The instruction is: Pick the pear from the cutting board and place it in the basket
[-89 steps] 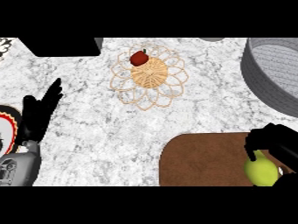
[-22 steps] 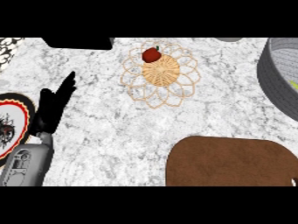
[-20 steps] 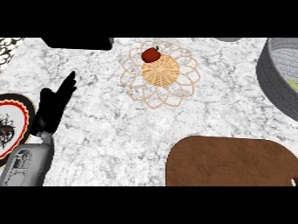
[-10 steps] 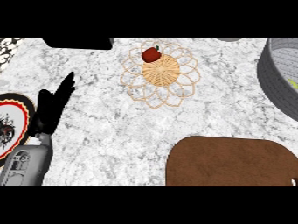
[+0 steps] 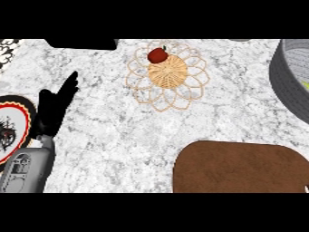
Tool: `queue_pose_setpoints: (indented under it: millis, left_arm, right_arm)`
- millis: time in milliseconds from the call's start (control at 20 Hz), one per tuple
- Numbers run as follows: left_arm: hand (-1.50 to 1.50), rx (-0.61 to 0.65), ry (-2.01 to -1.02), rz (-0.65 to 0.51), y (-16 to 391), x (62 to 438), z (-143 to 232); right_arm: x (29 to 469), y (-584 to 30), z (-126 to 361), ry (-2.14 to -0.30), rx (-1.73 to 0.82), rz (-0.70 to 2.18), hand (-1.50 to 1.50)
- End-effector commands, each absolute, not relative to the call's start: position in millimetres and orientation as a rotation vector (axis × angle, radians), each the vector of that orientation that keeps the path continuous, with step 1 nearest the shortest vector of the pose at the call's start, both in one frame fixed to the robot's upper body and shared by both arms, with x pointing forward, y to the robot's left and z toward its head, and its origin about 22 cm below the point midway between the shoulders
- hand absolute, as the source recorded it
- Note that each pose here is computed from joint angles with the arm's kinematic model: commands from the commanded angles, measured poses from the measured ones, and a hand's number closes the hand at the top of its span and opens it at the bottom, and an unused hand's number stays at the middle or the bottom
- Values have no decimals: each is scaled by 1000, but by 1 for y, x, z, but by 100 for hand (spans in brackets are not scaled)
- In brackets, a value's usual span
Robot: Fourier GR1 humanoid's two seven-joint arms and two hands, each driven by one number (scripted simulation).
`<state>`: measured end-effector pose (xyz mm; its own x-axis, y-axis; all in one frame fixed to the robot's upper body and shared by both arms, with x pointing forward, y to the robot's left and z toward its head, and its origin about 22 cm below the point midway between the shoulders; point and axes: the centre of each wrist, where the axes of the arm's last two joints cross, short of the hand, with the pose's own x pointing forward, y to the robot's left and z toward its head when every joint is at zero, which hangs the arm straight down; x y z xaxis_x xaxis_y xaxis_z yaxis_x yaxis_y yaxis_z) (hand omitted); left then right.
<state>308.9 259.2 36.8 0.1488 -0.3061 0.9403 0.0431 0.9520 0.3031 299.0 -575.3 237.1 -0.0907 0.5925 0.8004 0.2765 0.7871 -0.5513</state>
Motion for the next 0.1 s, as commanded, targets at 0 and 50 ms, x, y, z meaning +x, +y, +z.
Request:
queue_pose_setpoints:
  millis: [0,50]
  left_arm:
    - [0,224,-1412,-261,267,304,37]
    - [0,228,-1418,-253,253,311,40]
  right_arm:
    - [273,-594,242,-1653,-704,250,-150]
    - [268,-597,245,-1665,-667,253,-150]
